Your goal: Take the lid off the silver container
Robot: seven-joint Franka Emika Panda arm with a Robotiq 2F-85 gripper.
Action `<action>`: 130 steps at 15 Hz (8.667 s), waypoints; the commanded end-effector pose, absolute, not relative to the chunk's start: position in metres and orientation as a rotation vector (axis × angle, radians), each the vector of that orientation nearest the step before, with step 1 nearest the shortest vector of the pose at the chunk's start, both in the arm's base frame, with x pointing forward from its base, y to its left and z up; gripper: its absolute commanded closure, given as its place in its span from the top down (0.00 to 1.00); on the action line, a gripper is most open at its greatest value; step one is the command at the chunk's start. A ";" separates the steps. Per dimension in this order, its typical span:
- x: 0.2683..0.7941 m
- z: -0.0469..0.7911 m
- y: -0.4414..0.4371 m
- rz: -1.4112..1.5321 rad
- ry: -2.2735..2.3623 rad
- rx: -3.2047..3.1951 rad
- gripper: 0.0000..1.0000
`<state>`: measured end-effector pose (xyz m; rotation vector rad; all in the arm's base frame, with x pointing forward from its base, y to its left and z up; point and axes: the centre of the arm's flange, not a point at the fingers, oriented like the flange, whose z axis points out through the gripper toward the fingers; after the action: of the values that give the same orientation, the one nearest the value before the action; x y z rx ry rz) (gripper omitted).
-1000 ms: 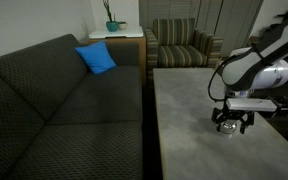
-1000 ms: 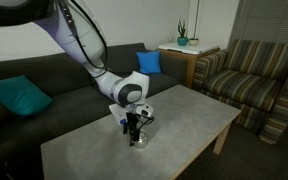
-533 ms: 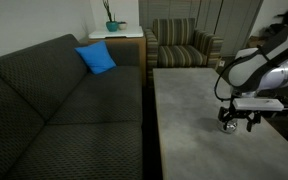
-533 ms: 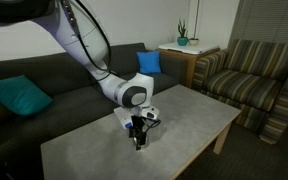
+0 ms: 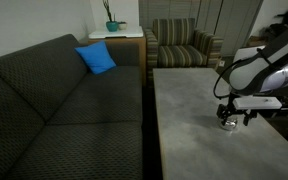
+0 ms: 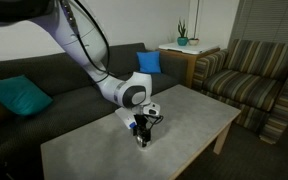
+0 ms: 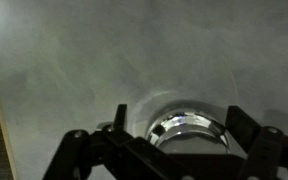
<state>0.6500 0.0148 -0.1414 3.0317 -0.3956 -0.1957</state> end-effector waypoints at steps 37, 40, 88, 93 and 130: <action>0.684 -0.135 0.001 -0.128 -0.084 3.189 0.68; 0.685 -0.142 0.000 -0.142 -0.101 3.191 0.55; 0.600 -0.097 0.025 -0.016 -0.136 2.997 0.44; 0.603 -0.087 0.014 -0.016 0.114 3.016 0.44; 0.582 -0.218 0.079 -0.473 0.181 3.165 0.44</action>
<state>0.5841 0.0778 -0.1729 3.1495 0.1725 -0.3805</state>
